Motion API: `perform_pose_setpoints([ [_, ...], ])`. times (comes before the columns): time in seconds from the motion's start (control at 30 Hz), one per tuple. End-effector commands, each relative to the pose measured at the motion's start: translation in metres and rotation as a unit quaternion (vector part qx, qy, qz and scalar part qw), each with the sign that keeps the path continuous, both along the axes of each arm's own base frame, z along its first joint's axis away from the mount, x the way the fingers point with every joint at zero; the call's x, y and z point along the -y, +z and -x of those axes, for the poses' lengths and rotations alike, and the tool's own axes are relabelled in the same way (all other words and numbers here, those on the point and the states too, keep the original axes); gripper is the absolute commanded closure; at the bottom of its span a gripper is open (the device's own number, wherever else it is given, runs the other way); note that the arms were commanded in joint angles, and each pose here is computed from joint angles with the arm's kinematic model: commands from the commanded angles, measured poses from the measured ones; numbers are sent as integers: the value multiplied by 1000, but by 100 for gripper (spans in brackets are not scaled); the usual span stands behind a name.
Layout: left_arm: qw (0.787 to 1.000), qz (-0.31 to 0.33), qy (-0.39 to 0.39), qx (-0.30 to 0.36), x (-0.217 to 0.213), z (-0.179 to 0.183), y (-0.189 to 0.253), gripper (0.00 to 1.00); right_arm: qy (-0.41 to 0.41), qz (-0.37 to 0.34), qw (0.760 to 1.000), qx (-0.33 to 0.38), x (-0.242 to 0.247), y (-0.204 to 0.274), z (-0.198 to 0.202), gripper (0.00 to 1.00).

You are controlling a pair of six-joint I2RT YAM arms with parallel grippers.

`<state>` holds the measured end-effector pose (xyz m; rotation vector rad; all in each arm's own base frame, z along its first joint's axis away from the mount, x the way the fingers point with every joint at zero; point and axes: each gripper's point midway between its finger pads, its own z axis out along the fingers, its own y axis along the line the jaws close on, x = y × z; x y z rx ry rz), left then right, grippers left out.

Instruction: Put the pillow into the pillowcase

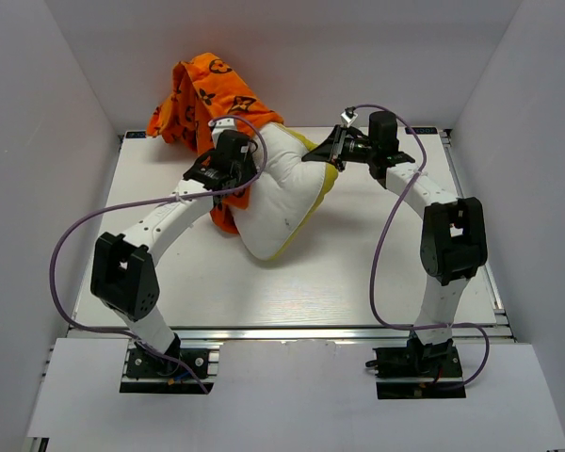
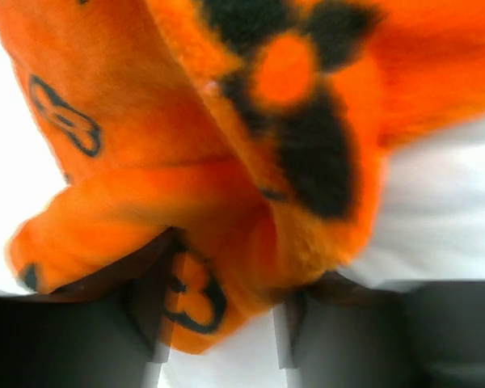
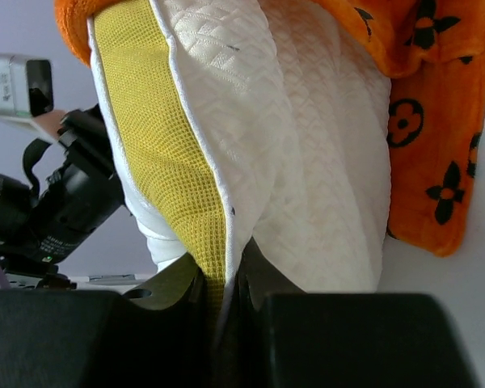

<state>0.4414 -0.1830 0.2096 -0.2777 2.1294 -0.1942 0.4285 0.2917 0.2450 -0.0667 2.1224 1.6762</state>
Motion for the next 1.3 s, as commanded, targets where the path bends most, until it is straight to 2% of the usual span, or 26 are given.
perform_pose_setpoints([
  [0.0, 999, -37, 30, -10, -28, -3, -2, 49, 14, 4, 999, 32, -4, 15, 12, 100],
  [0.07, 999, -41, 28, -10, -32, -2, 2, 69, 13, 11, 999, 41, -3, 15, 11, 100],
  [0.1, 999, -39, 17, -12, -29, 0, 5, 85, 9, 17, 999, 44, -2, 13, 9, 100],
  [0.13, 999, -36, 5, -11, -27, 2, 10, 92, 10, 26, 998, 52, -2, 11, 8, 100],
  [0.2, 999, -2, -54, 3, -6, 7, 38, 100, 6, 36, 998, 59, 0, 9, 6, 100],
  [0.3, 981, 82, -167, 56, 40, 16, 111, 100, 3, 31, 998, 52, -1, 8, 4, 100],
  [0.33, 953, 142, -263, 51, 74, 37, 135, 100, -1, 21, 998, 61, -2, 13, 0, 100],
  [0.37, 934, 183, -303, 44, 94, 49, 156, 100, -7, 7, 999, 51, -4, 22, -3, 100],
  [0.4, 912, 212, -344, 71, 113, 51, 200, 100, -8, 0, 999, 54, -7, 26, -9, 100],
  [0.43, 882, 240, -400, 67, 134, 69, 222, 100, -11, -7, 998, 65, -8, 37, -14, 100],
  [0.47, 862, 267, -427, 60, 152, 81, 238, 100, -12, -18, 996, 85, -12, 51, -18, 100],
  [0.5, 843, 285, -448, 90, 157, 92, 276, 100, -10, -30, 994, 109, -17, 72, -23, 100],
  [0.57, 817, 339, -463, 51, 177, 93, 275, 100, 3, -36, 991, 132, -27, 91, -18, 100],
  [0.63, 791, 375, -478, 71, 193, 91, 282, 100, 21, -45, 989, 142, -36, 106, -5, 100],
  [0.67, 764, 404, -494, 92, 203, 99, 299, 100, 32, -48, 988, 141, -43, 108, 5, 100],
  [0.73, 746, 419, -507, 100, 215, 104, 311, 100, 42, -61, 988, 133, -45, 112, 21, 100],
  [0.77, 735, 431, -517, 75, 234, 104, 301, 100, 43, -68, 988, 130, -44, 114, 25, 100],
  [0.87, 690, 466, -550, 65, 260, 124, 314, 100, 15, -80, 989, 125, -28, 123, 17, 100],
  [0.9, 682, 471, -556, 61, 264, 130, 314, 100, 1, -79, 990, 117, -24, 118, 9, 100],
  [0.97, 672, 484, -558, 52, 273, 137, 308, 100, -21, -74, 994, 81, -10, 97, -8, 100],
  [1.03, 671, 490, -554, 51, 277, 136, 305, 100, -29, -76, 995, 54, -3, 80, -9, 100],
  [1.1, 674, 492, -548, 50, 281, 130, 299, 100, -43, -41, 997, 54, 2, 54, -10, 100],
  [1.13, 681, 492, -540, 51, 283, 126, 295, 100, -54, -17, 997, 61, 6, 41, -14, 100],
  [1.17, 696, 481, -531, 49, 284, 118, 283, 100, -67, 26, 996, 61, 17, 14, -19, 100],
  [1.27, 753, 453, -477, 10, 283, 95, 227, 100, -109, 96, 989, 28, 54, -42, -35, 98],
])
